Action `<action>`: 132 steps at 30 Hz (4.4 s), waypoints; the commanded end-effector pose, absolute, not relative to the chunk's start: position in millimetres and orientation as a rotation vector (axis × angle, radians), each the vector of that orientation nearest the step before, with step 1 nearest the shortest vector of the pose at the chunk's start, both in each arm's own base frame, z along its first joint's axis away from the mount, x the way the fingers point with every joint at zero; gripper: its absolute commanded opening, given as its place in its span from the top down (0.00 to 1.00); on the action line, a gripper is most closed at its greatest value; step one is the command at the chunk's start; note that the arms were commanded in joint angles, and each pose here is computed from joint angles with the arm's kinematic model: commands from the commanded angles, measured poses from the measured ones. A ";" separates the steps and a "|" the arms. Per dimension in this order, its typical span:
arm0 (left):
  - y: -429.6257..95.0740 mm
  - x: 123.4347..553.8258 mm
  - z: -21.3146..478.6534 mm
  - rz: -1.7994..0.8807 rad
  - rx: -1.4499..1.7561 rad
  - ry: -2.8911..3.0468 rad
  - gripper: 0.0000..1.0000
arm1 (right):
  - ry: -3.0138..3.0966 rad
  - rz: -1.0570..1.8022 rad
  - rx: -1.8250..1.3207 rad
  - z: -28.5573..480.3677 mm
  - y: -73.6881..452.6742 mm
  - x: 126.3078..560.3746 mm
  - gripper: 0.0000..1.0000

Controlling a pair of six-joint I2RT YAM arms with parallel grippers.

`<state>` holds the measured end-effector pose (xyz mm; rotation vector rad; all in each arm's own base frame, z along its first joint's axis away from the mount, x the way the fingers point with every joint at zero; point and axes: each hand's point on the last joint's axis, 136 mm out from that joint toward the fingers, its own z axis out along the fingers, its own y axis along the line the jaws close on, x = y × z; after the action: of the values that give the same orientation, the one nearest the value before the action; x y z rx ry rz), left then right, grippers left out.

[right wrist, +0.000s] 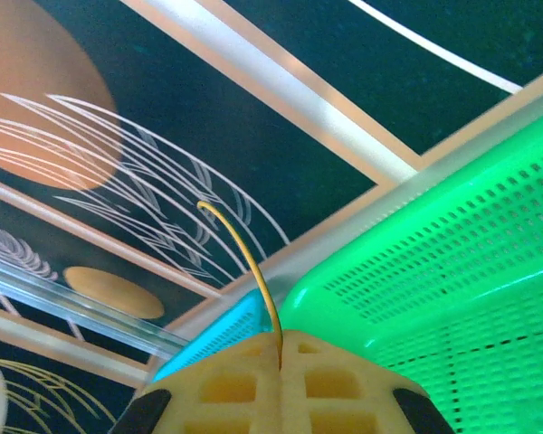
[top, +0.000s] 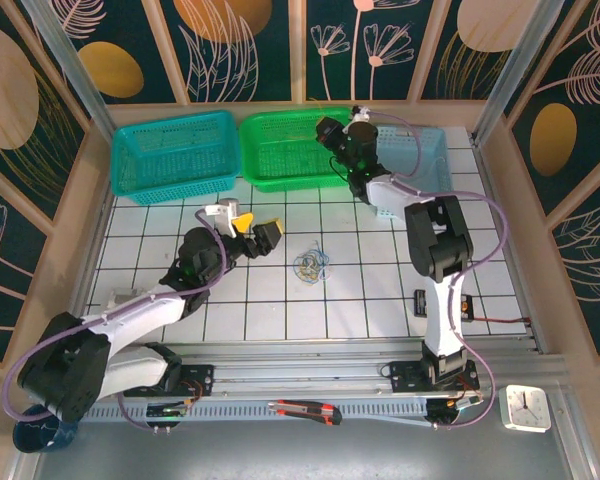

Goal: Untangle the cables

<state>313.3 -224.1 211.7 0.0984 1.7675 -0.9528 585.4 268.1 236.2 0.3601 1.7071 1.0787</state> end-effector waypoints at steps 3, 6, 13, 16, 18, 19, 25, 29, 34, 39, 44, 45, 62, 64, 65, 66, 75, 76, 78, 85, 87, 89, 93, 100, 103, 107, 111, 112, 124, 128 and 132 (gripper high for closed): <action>-214.5 327.4 222.0 -0.917 -0.001 1.755 0.01 | 1.827 1.022 0.337 205.0 273.0 606.5 0.51; -215.2 330.0 221.4 -0.915 -0.012 1.772 0.01 | 1.838 1.040 0.295 214.4 273.7 601.4 0.34; -216.2 334.9 221.9 -0.914 -0.033 1.798 0.01 | 1.801 1.039 0.204 260.5 265.4 570.0 0.32; -215.7 336.7 221.3 -0.912 -0.046 1.813 0.01 | 1.800 1.054 0.182 271.8 261.3 550.2 0.33; -215.7 337.9 219.2 -0.910 -0.052 1.831 0.01 | 1.802 1.063 0.177 276.0 256.8 536.1 0.33; -215.6 338.8 216.8 -0.906 -0.056 1.845 0.01 | 1.806 1.071 0.170 277.9 256.3 527.5 0.33; -217.5 341.9 203.7 -0.917 -0.078 1.905 0.01 | 1.894 1.055 0.144 264.5 252.9 475.9 0.35; -220.6 341.7 195.0 -0.925 -0.071 1.942 0.01 | 2.019 1.002 0.101 234.3 260.9 438.8 0.37; -223.1 337.4 177.1 -0.915 -0.043 2.022 0.01 | 2.211 0.891 0.047 178.3 263.1 382.0 0.39; -224.9 331.5 163.4 -0.914 -0.016 2.082 0.01 | 2.353 0.793 0.027 131.4 251.2 328.5 0.42; -227.5 330.6 161.5 -0.924 0.003 2.100 0.01 | 2.424 0.750 -0.027 110.7 240.2 300.5 0.44; -228.3 331.6 163.1 -0.927 0.004 2.100 0.01 | 2.435 0.753 -0.057 108.4 241.3 297.0 0.44; -240.5 353.8 222.8 -1.006 0.017 2.022 0.01 | 2.534 0.760 -0.302 76.4 267.8 295.0 0.48; -243.3 356.1 232.4 -1.024 0.023 2.006 0.01 | 2.536 0.759 -0.305 74.1 268.5 295.8 0.52; -244.5 356.6 235.3 -1.031 0.026 2.003 0.01 | 2.536 0.761 -0.304 73.7 268.9 296.4 0.54; -245.7 357.7 238.1 -1.036 0.028 1.998 0.01 | 2.536 0.763 -0.306 73.0 269.6 296.8 0.56; -247.9 359.5 233.5 -1.047 0.020 2.009 0.01 | 2.527 0.769 -0.319 75.1 272.7 299.8 0.88; -247.6 358.9 231.4 -1.047 0.019 2.013 0.01 | 2.522 0.770 -0.324 77.5 273.7 300.3 0.91; -247.0 358.3 227.9 -1.045 0.016 2.020 0.01 | 2.511 0.768 -0.329 84.3 273.8 302.1 0.97; -241.9 356.8 205.6 -0.998 0.012 2.056 0.01 | 2.427 0.814 -0.350 128.5 279.8 307.5 1.00; -240.3 355.0 193.9 -0.981 0.016 2.075 0.01 | 2.387 0.853 -0.356 147.7 284.1 307.2 1.00; -238.9 352.9 182.4 -0.967 0.023 2.095 0.01 | 2.345 0.895 -0.357 166.1 287.1 306.6 1.00; -236.8 347.7 160.4 -0.944 0.043 2.134 0.01 | 2.258 1.005 -0.371 202.0 295.4 300.7 1.00; -239.0 337.7 138.3 -0.949 0.104 2.170 0.01 | 2.237 1.021 -0.359 206.0 295.4 302.0 1.00; -242.9 334.4 134.5 -0.975 0.132 2.175 0.01 | 2.256 1.019 -0.350 196.1 296.5 303.4 1.00; -249.9 329.5 130.4 -1.019 0.178 2.183 0.01 | 2.269 1.043 -0.333 186.9 299.5 304.0 1.00; -257.3 324.0 131.1 -1.085 0.215 2.170 0.01 | 2.281 1.049 -0.322 180.8 302.2 306.3 1.00; -258.8 322.8 132.2 -1.100 0.223 2.162 0.01 | 2.285 1.048 -0.319 179.0 302.2 307.1 1.00; -272.6 308.7 127.3 -1.170 0.315 2.135 0.01 | 2.277 1.071 -0.306 182.2 305.6 308.2 1.00; -288.5 309.7 126.3 -1.176 0.362 2.132 0.01 | 2.265 1.082 -0.303 187.7 305.3 306.9 1.00; -304.5 316.6 125.3 -1.166 0.400 2.127 0.01 | 2.259 1.097 -0.297 191.3 305.2 305.1 1.00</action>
<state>305.8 -289.3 107.2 0.3287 2.2149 -1.1600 308.1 300.1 172.3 -0.2866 2.3204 1.0443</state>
